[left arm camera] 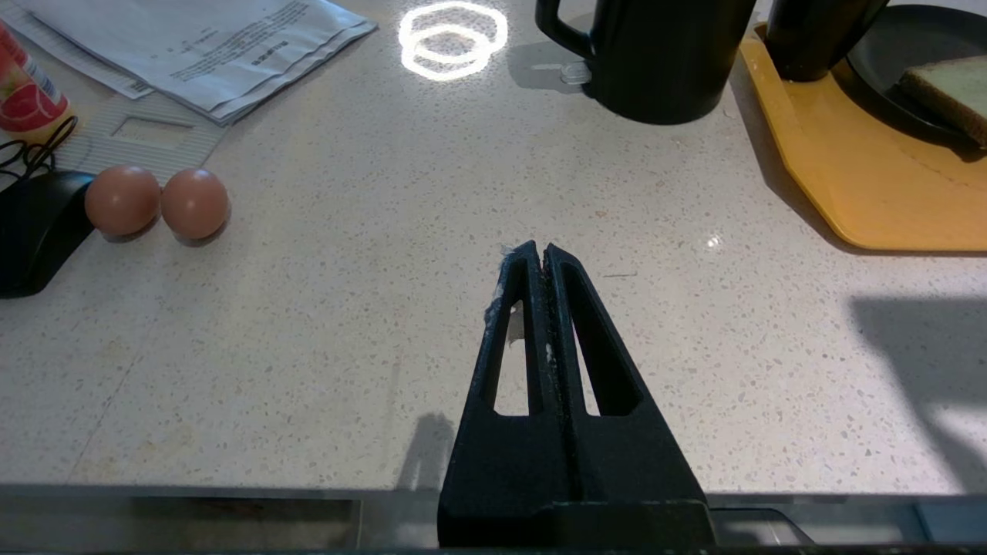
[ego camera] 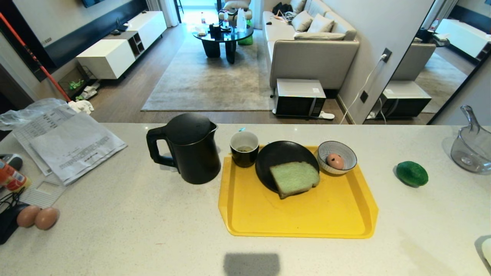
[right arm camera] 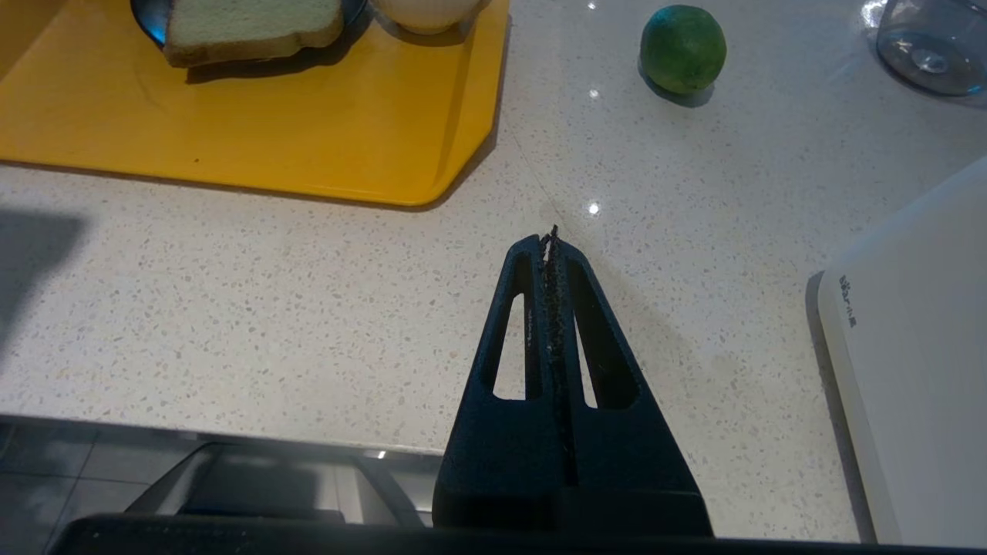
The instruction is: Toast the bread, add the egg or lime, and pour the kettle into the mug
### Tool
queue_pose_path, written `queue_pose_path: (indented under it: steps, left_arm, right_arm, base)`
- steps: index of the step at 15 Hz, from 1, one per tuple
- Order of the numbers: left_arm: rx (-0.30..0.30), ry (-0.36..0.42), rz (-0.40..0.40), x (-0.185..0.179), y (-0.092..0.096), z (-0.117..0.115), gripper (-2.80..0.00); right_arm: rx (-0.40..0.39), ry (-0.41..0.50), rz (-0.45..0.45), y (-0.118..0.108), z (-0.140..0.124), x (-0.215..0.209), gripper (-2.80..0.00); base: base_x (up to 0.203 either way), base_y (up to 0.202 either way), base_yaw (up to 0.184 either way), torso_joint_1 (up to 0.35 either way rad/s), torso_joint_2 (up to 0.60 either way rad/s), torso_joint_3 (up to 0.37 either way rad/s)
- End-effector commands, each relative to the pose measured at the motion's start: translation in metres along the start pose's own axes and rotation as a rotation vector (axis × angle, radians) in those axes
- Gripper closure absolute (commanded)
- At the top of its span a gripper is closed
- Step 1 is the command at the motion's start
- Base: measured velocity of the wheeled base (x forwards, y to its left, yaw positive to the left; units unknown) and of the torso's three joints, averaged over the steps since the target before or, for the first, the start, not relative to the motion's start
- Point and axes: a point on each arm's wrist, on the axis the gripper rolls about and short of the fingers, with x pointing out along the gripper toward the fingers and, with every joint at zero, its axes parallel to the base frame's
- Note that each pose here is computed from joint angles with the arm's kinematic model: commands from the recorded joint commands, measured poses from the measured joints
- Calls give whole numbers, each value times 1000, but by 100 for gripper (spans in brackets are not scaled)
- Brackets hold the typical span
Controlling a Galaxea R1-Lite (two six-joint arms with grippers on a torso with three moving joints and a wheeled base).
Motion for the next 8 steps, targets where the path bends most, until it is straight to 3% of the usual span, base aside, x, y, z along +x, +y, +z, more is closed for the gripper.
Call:
queue_pose_path:
  steps: [1,8]
  left_arm:
    - [0,11,1,1,0,-4,0]
    - [-2,11,2,1,0,-4,0]
  right_arm:
    - [-1,1,1,0,0,0,0]
    - [-10,-1,8,0,0,0,0]
  base:
    - [0,0,0,0,0,0]
    - [0,0,0,0,0,0]
